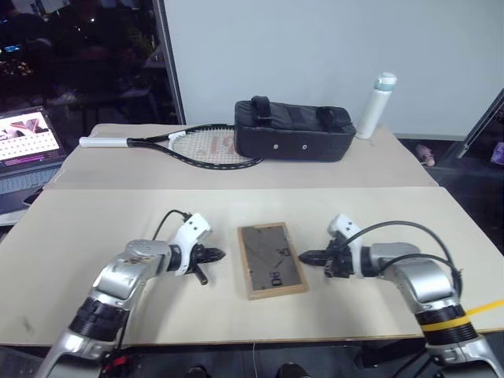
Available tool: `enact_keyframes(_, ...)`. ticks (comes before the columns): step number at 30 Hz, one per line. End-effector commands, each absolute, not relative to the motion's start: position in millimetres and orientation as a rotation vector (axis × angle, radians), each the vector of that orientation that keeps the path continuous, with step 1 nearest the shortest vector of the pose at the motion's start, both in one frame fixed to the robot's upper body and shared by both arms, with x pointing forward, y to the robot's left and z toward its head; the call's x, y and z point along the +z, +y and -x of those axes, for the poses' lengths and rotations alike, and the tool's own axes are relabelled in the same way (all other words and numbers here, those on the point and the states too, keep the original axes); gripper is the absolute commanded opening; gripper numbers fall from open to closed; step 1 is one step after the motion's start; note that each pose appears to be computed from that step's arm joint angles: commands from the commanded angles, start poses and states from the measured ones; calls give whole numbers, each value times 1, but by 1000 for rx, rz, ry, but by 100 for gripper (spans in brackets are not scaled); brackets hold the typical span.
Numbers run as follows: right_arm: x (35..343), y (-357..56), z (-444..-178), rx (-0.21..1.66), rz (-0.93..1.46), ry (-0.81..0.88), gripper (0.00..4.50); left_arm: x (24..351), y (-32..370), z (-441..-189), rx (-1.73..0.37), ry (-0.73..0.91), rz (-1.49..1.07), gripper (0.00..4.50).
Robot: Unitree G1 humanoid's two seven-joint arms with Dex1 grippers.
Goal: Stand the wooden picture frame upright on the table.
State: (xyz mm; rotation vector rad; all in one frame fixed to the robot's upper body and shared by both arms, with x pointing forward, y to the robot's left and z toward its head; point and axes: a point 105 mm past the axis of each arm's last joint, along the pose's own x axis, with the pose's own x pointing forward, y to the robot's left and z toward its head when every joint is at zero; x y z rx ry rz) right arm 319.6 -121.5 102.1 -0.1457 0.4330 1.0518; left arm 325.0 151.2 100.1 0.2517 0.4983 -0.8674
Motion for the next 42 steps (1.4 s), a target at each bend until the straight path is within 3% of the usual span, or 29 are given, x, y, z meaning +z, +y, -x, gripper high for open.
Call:
enact_keyframes(1,115,-108,-316,1106,125,394,2,96,175,-323,-789,546,-267,0)
enact_keyframes(7,109,-106,-311,1122,118,424,2,103,177,-312,-763,574,-32,0)
enact_keyframes(12,101,-123,-308,1119,170,480,2,108,166,-288,-779,701,275,0)
enact_keyframes(14,100,-120,-303,1145,169,484,2,101,170,-285,-674,783,327,0)
enact_keyframes(19,96,-120,-303,1136,170,489,2,123,161,-280,-836,716,596,0)
enact_keyframes(20,95,-122,-303,1132,170,493,0,124,160,-275,-868,728,622,51)
enact_keyframes(23,93,-123,-302,1127,167,499,0,123,152,-260,-944,778,633,127)
enact_keyframes(24,93,-123,-302,1127,166,500,0,122,149,-258,-952,794,631,179)
enact_keyframes(26,91,-123,-301,1127,165,504,0,116,145,-257,-936,832,611,221)
enact_keyframes(27,91,-123,-301,1126,166,504,0,113,143,-257,-928,847,609,275)
enact_keyframes(32,92,-124,-301,1111,167,500,0,93,118,-257,-922,926,638,444)
enact_keyframes(42,94,-120,-291,1103,148,498,0,78,79,-271,-903,998,602,448)
